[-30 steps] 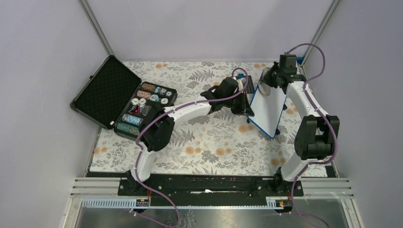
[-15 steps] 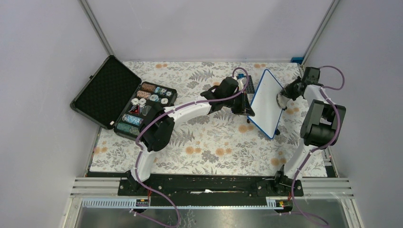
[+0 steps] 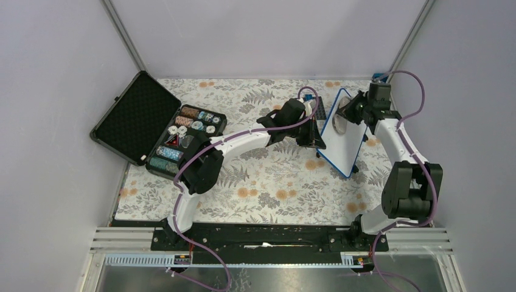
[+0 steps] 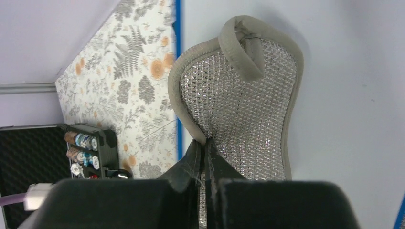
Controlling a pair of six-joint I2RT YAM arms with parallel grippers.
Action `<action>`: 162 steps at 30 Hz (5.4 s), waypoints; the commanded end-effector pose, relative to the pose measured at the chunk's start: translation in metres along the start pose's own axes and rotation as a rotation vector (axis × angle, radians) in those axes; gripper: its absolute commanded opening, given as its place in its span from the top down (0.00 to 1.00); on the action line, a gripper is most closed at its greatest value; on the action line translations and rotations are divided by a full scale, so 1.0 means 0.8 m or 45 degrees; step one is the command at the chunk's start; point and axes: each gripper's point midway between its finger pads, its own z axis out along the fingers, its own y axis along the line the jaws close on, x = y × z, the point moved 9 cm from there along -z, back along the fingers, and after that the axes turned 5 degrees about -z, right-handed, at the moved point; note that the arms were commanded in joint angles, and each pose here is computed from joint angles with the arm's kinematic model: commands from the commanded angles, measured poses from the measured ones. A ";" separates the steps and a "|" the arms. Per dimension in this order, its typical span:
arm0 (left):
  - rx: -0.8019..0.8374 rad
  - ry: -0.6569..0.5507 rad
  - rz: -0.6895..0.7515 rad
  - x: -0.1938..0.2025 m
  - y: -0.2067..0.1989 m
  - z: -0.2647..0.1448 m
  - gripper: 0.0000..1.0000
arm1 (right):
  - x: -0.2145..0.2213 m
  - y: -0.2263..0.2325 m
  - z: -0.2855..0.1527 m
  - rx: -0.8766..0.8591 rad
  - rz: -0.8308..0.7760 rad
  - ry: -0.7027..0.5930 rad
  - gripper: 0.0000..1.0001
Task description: Erase the whiteboard
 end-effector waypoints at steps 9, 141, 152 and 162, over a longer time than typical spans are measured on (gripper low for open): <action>0.069 0.146 0.103 0.033 -0.016 0.001 1.00 | 0.041 -0.092 0.000 0.216 0.119 0.123 1.00; 0.049 0.140 0.079 0.027 -0.011 0.002 0.95 | 0.122 -0.045 -0.149 0.114 -0.113 0.036 1.00; 0.092 0.071 0.161 0.011 -0.038 -0.023 0.51 | 0.103 -0.021 -0.173 0.016 -0.237 0.008 1.00; 0.032 -0.153 0.282 -0.004 -0.038 -0.098 0.30 | 0.094 0.033 -0.200 -0.205 -0.407 -0.056 1.00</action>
